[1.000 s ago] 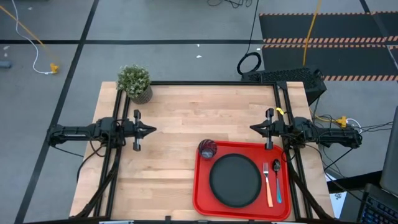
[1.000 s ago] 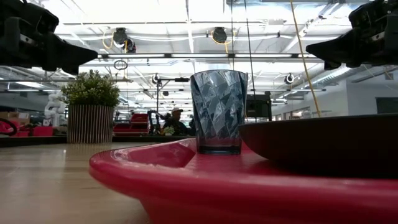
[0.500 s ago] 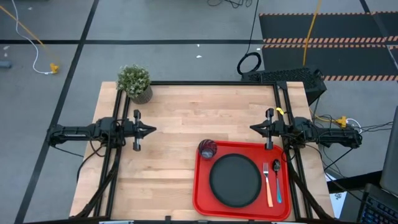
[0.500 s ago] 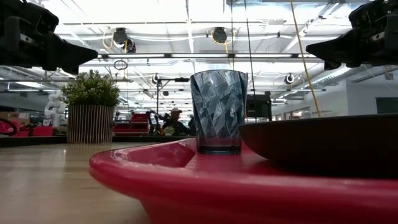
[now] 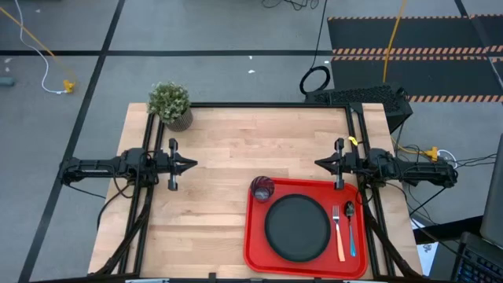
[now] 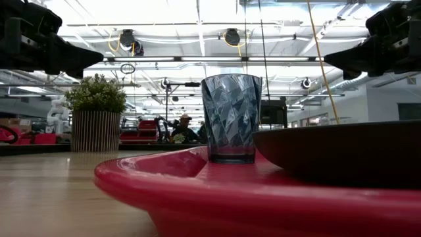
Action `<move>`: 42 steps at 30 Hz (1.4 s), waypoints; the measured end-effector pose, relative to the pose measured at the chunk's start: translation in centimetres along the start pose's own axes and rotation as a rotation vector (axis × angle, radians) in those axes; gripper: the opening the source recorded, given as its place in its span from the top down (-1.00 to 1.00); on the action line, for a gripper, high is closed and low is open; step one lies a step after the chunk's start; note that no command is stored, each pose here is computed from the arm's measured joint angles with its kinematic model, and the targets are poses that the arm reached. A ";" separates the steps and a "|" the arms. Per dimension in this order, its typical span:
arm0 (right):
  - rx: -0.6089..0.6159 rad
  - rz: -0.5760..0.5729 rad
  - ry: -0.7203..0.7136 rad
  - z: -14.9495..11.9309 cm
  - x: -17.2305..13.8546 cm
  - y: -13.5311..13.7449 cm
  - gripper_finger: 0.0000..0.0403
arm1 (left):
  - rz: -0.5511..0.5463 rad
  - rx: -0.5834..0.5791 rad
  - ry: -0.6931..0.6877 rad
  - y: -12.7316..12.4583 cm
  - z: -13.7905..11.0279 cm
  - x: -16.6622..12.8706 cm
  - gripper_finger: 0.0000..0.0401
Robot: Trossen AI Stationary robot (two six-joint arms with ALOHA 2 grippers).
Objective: Pick and place plate/cup/fork/spoon on tray
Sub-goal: Return to Home Position
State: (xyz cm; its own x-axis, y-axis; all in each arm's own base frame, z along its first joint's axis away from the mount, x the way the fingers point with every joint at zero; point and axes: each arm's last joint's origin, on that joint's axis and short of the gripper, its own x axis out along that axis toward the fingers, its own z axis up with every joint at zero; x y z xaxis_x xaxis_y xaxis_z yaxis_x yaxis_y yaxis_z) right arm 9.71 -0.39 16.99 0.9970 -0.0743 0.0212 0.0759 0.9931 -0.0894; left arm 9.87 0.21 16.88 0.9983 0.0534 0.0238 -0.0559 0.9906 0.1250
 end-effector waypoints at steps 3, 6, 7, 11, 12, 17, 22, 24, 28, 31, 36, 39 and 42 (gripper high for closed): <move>0.000 0.008 0.032 -0.3 0.0 0.0 1.00 | 0.000 0.000 0.000 0.0 0.0 0.0 0.87; 0.024 0.012 0.042 -0.4 0.1 0.1 1.00 | 0.000 0.000 0.000 0.0 0.0 0.0 0.87; 0.027 0.010 0.044 -0.4 0.1 0.1 1.00 | 0.000 0.000 0.000 0.0 0.0 0.0 0.87; 0.021 0.004 0.024 -0.2 0.1 0.0 1.00 | 0.000 0.000 0.000 0.0 0.0 0.0 0.87; 0.022 0.002 0.012 -0.1 0.1 0.0 1.00 | 0.000 0.000 0.000 0.0 0.0 0.0 0.87; 0.023 -0.006 -0.041 0.4 0.1 0.0 1.00 | 0.000 0.000 -0.001 0.0 0.0 0.0 0.87; 0.021 -0.006 -0.046 0.5 0.1 0.0 1.00 | 0.000 0.000 0.000 0.0 0.0 0.0 0.87; 0.021 -0.006 -0.047 0.5 0.1 0.0 1.00 | 0.000 0.000 0.000 0.0 0.0 0.0 0.87; 0.022 -0.006 -0.049 0.5 0.1 0.0 1.00 | 0.000 0.000 0.000 0.0 0.0 0.0 0.87; 0.022 -0.006 -0.050 0.5 0.1 0.0 1.00 | 0.000 0.000 0.000 0.0 0.0 0.0 0.87; 0.022 -0.006 -0.051 0.5 0.1 0.0 1.00 | 0.000 0.000 0.000 0.0 0.0 0.0 0.87; 0.022 -0.006 -0.052 0.5 0.1 0.0 1.00 | 0.000 0.000 0.000 0.0 0.0 0.0 0.87; 0.022 -0.006 -0.052 0.5 0.1 0.0 1.00 | 0.000 0.000 0.000 0.0 0.0 0.0 0.87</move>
State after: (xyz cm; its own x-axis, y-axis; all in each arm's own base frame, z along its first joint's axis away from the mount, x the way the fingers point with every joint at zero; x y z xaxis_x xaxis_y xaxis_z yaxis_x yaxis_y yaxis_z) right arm 9.77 -0.39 17.52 0.9944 -0.0762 0.0731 0.0811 0.9944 -0.0675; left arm 9.87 0.21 16.88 0.9983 0.0534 0.0242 -0.0560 0.9906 0.1250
